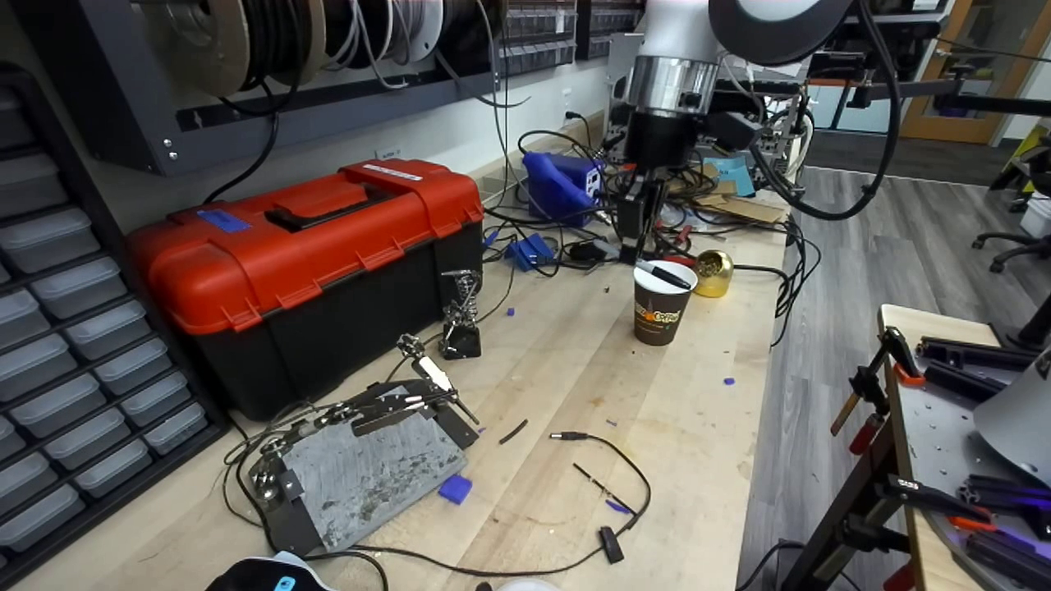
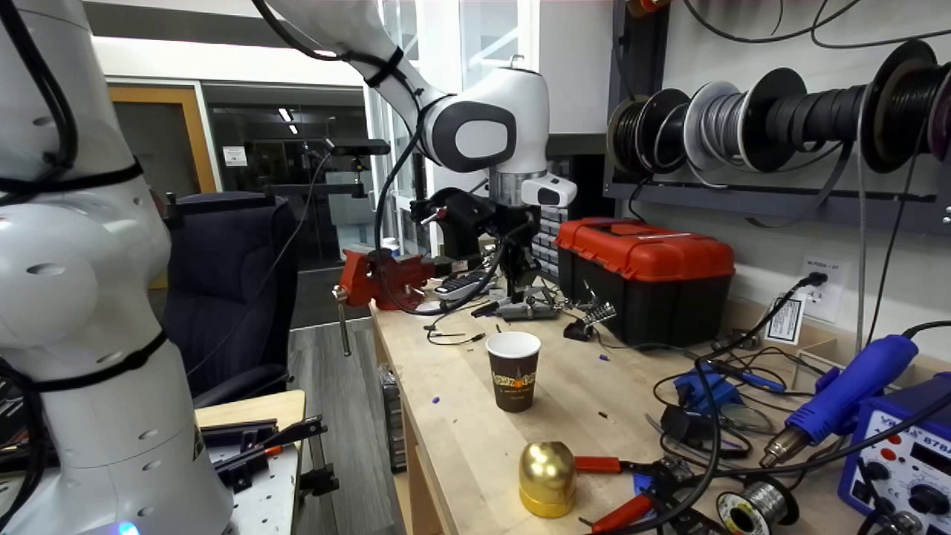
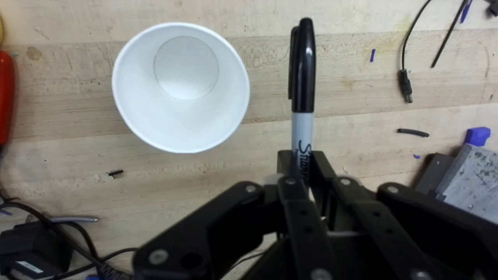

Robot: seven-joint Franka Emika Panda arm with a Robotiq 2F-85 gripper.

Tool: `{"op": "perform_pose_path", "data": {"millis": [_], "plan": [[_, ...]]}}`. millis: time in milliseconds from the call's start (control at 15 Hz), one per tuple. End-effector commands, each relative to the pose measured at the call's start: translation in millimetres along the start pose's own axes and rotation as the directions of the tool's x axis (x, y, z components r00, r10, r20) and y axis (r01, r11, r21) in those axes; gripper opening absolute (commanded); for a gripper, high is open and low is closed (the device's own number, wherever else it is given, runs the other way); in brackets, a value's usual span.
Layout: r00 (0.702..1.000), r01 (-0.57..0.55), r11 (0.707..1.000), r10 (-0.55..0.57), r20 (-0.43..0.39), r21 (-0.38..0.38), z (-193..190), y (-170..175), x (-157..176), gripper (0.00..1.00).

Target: Put the pen in the cup

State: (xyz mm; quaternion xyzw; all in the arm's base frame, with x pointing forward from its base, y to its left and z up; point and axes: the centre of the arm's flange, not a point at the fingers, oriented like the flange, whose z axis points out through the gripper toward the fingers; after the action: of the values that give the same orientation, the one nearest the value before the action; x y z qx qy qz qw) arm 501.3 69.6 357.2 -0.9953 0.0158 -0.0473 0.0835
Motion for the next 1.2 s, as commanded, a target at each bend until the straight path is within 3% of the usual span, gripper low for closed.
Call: {"op": "perform_pose_path", "data": {"millis": [0,400,1133], "plan": [[0.992,-0.045,0.999,0.047,-0.114,0.023,-15.2,14.9,-19.9,0.01],[0.956,-0.072,0.997,0.065,-0.285,-0.014,-14.4,31.5,-15.4,0.01],[0.888,-0.16,0.986,0.124,-0.443,-0.043,10.0,66.8,-40.3,0.01]]}}
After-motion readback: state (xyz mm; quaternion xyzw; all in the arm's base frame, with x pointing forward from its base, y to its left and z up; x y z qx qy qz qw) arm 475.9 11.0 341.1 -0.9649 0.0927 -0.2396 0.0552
